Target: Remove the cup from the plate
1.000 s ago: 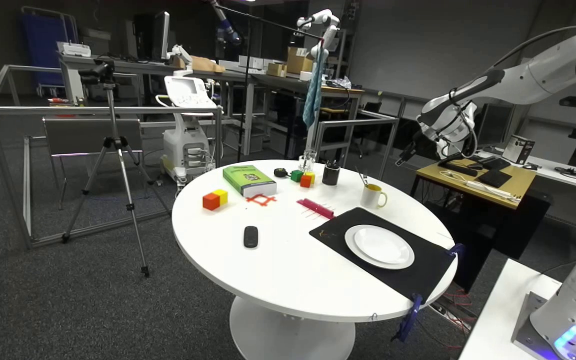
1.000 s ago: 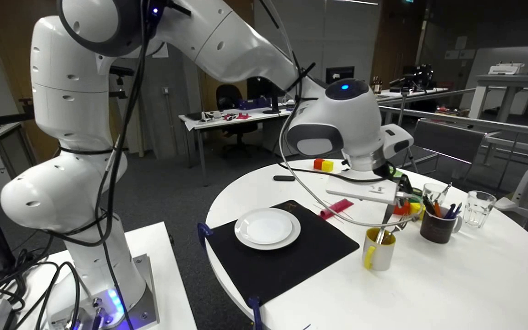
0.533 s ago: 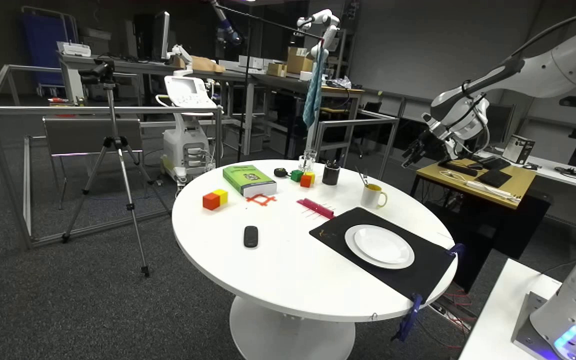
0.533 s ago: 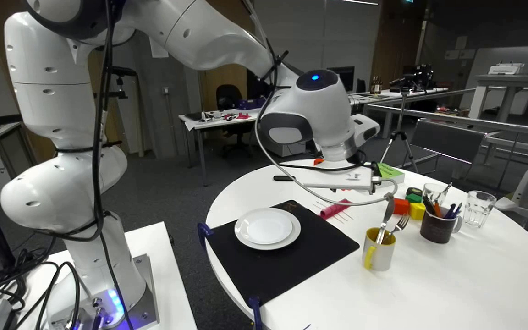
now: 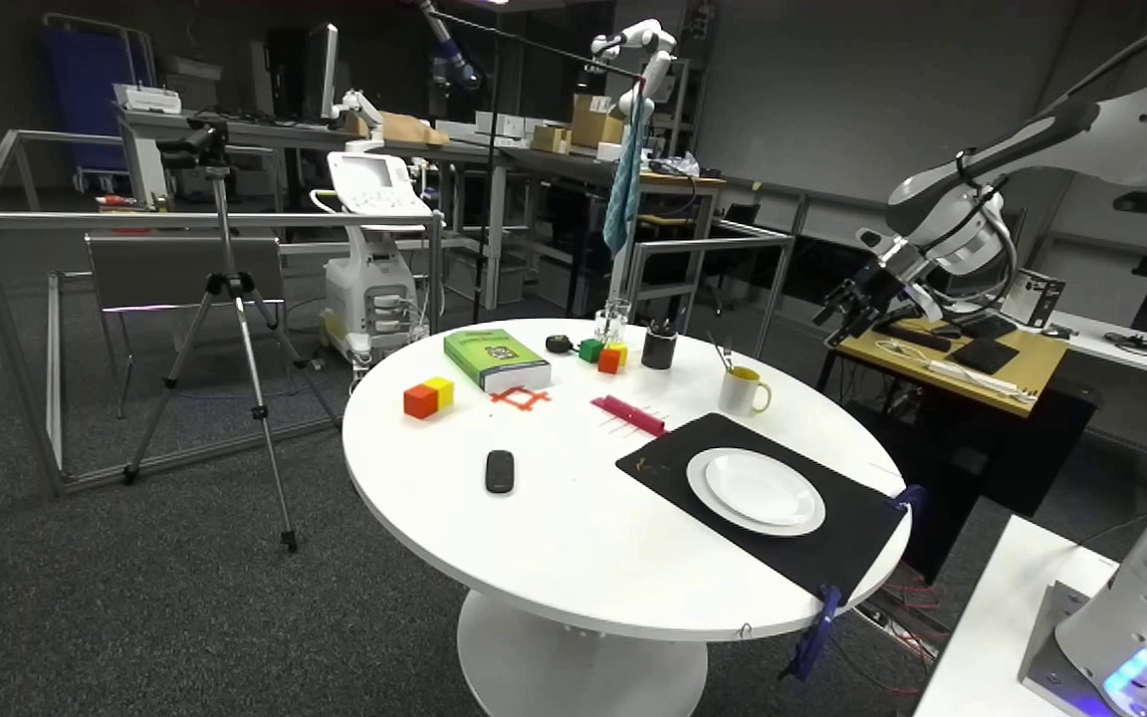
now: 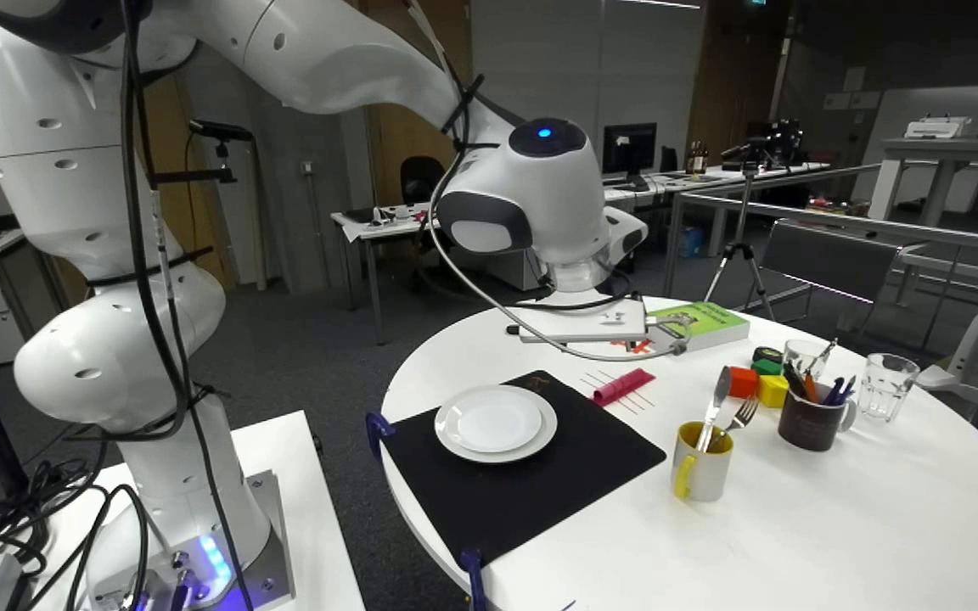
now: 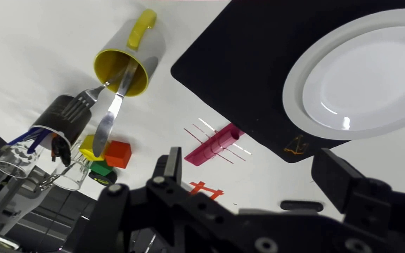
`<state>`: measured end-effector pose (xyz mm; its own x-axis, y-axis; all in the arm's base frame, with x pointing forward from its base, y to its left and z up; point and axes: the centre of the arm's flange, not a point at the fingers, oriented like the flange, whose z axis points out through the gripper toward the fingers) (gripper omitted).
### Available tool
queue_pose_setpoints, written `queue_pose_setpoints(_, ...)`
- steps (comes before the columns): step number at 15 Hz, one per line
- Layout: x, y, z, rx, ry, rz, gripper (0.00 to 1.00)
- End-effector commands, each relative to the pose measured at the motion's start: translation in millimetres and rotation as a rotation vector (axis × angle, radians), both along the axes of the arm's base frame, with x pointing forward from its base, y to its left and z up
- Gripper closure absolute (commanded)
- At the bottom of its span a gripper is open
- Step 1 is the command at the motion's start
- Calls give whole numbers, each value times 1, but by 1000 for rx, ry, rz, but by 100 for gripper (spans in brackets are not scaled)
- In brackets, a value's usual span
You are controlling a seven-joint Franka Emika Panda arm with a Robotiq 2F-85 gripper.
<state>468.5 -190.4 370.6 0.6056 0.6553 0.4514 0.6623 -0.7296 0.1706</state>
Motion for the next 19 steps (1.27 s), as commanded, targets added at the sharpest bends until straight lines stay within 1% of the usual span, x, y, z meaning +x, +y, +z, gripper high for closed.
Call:
queue_pose_setpoints(1,-28,14,11,-6,45,105,0)
queue_pose_setpoints(5,-38,20,7,-4,143,218,0)
queue_pose_setpoints(8,-43,20,7,-19,195,280,0)
queue_pose_setpoints(10,-46,21,6,-40,223,308,0)
queue_pose_setpoints(12,-47,22,4,-80,251,341,0)
queue_pose_setpoints(15,-47,22,2,-130,277,365,0)
queue_pose_setpoints(16,-35,17,-7,-112,267,354,0)
queue_pose_setpoints(19,-35,16,-10,-112,274,356,0)
